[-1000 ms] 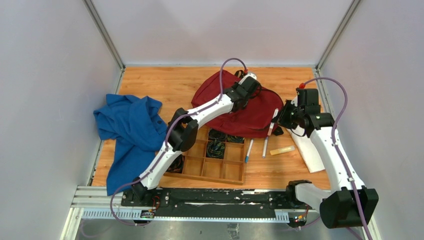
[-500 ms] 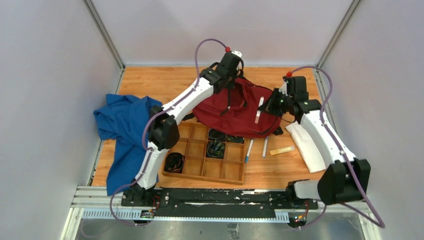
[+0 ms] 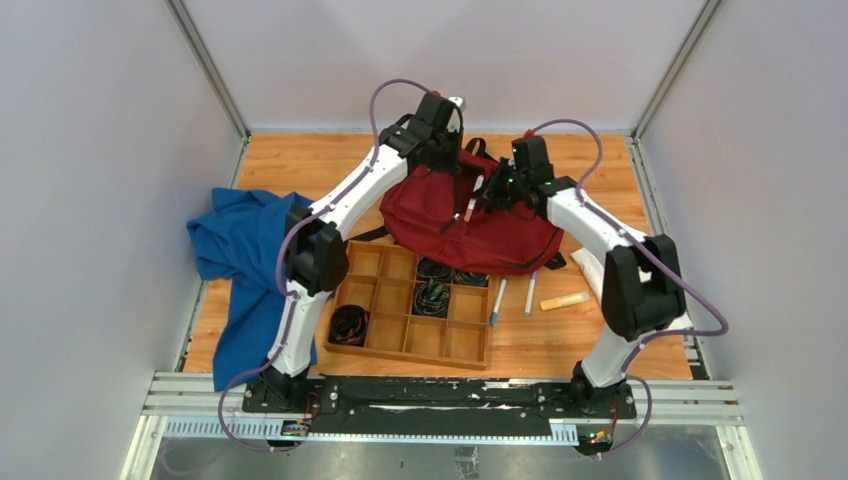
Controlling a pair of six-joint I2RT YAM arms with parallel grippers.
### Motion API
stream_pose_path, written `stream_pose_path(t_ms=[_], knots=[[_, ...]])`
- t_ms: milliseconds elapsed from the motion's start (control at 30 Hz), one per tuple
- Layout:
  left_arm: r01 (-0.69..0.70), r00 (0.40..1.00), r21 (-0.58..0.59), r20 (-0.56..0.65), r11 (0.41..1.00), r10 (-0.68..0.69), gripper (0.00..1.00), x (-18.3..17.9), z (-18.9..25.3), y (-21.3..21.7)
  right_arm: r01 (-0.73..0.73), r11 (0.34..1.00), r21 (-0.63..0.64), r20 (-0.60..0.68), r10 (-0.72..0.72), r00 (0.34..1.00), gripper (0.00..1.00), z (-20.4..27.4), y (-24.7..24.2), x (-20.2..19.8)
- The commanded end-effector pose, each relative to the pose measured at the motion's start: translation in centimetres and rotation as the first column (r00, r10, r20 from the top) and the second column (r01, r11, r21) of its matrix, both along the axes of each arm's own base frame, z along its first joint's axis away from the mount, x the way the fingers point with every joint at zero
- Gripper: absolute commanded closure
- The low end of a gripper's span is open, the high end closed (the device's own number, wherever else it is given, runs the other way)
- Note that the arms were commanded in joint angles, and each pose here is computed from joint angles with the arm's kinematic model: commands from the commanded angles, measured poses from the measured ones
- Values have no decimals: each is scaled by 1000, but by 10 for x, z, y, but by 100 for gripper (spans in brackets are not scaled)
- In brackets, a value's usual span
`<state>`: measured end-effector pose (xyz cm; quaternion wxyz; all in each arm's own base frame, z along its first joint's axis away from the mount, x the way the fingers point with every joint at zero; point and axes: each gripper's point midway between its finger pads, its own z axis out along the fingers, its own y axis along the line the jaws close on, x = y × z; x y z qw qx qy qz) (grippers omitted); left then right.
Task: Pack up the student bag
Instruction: Place the stationery in the student bag.
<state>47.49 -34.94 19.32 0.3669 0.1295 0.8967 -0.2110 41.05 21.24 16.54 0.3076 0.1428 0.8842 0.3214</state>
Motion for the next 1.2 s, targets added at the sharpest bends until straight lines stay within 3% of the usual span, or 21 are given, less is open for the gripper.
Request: stream_pose_path(t_ms=[0,500,533,600,667,700,967,1067,1167], knots=[[40,998,-52,-36,998,-42,100,-9,2,-11,89,996,-17,78,-87,993,100,4,24,32],[63,995,-52,-75,997,-67,100,-25,-9,-7,71,996,-49,71,-67,995,100,-18,47,95],[61,995,-52,-73,997,-65,100,-24,-9,-6,40,998,-40,59,-37,998,88,-19,51,93],[58,996,-47,-64,997,-61,100,-23,-8,-5,8,999,-49,47,-6,999,62,-20,51,82],[50,997,-37,-54,998,-52,100,-20,-9,-3,14,998,-54,69,-11,998,48,-11,44,70],[47,997,-33,-52,998,-48,100,-19,-11,-2,14,998,-64,84,-8,996,45,-7,40,65],[43,998,-39,-51,998,-45,100,-18,-18,2,-51,965,-257,184,101,978,45,48,-10,-8],[51,997,-56,-50,997,-54,100,-20,-16,1,99,921,-376,232,-10,973,44,63,-66,-52],[69,997,-102,-27,992,-72,100,-21,-10,-5,216,850,-480,224,-119,967,44,30,-121,-107]])
